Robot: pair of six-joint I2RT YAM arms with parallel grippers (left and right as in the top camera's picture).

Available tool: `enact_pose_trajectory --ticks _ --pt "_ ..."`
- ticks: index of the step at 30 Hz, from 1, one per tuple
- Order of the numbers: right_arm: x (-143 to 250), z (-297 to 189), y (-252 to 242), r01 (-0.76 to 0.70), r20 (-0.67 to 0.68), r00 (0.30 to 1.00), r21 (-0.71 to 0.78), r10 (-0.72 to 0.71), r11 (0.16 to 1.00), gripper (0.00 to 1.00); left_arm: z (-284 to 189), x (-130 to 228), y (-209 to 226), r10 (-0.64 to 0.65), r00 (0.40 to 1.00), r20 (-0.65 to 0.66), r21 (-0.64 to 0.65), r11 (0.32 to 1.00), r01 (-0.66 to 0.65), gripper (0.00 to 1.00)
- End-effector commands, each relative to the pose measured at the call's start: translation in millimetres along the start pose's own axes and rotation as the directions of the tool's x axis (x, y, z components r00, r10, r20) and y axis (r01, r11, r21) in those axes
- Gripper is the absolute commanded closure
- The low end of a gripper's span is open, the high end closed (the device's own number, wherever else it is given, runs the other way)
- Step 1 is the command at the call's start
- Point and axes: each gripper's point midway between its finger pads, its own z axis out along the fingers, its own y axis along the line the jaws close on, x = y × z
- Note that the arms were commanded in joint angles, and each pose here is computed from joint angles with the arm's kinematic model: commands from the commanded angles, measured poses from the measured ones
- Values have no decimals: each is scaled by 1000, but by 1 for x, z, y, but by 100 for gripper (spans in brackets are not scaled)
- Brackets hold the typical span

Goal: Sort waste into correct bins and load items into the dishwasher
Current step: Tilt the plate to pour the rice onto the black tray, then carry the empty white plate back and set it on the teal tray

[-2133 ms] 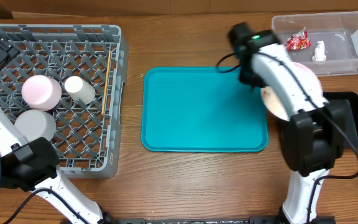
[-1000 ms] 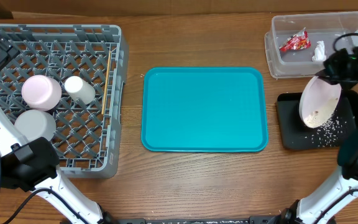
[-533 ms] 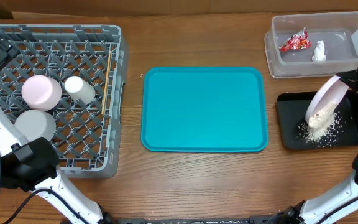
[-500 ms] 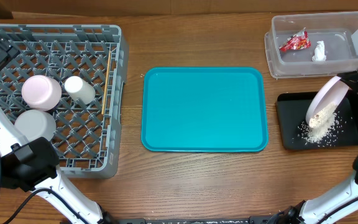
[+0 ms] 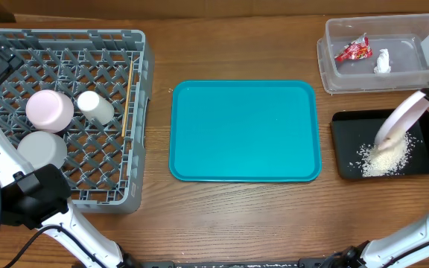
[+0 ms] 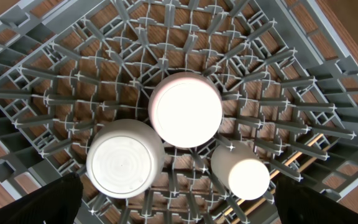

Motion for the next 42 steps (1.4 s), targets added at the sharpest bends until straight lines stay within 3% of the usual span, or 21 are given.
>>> enact_pose_trajectory --ticks 1,9,11,15,16,17,19,20,23,30,32,34,36,42 --pt "-1 -24 16 83 63 995 -40 -81 996 96 3 -1 1 -8 1000 0 -16 1000 8 0" --pt "7 -33 17 119 41 992 -89 -116 989 96 3 -1 1 -8 1000 1 -17 1000 8 0" --pt "6 -35 24 196 51 980 -125 -191 973 96 3 -1 1 -8 1000 0 -16 1000 8 0" --pt "8 -35 26 193 46 981 -142 -189 971 96 3 -1 1 -8 1000 1 -17 1000 8 0" --pt "4 -35 28 258 68 966 -142 -251 955 96 3 -1 1 -8 1000 0 -16 1000 8 0" --pt "-4 -35 23 286 93 956 -96 -277 953 96 3 -1 1 -8 1000 0 -16 1000 8 0" --pt "-12 -34 4 204 106 973 11 -204 979 96 3 -1 1 -8 1000 0 -16 1000 8 0" --pt "-6 -34 3 172 86 982 1 -171 985 96 3 -1 1 -8 1000 1 -17 1000 8 0" --pt "-3 -36 10 277 84 958 -42 -273 960 96 3 -1 1 -8 1000 0 -16 1000 8 0" --pt "15 -36 16 235 30 972 -108 -233 966 96 3 -1 1 -8 1000 0 -16 1000 8 0" --pt "22 -38 27 303 28 952 -179 -303 936 96 3 -1 1 -8 1000 0 -16 1000 8 0" --pt "10 -36 20 349 59 937 -109 -344 931 96 3 -1 1 -8 1000 0 -16 1000 8 0" --pt "11 -34 9 260 37 965 -54 -258 964 96 3 -1 1 -8 1000 0 -16 1000 8 0" --pt "51 -29 43 381 -24 916 -266 -401 885 96 3 -1 1 -8 1000 1 -17 1000 8 0"
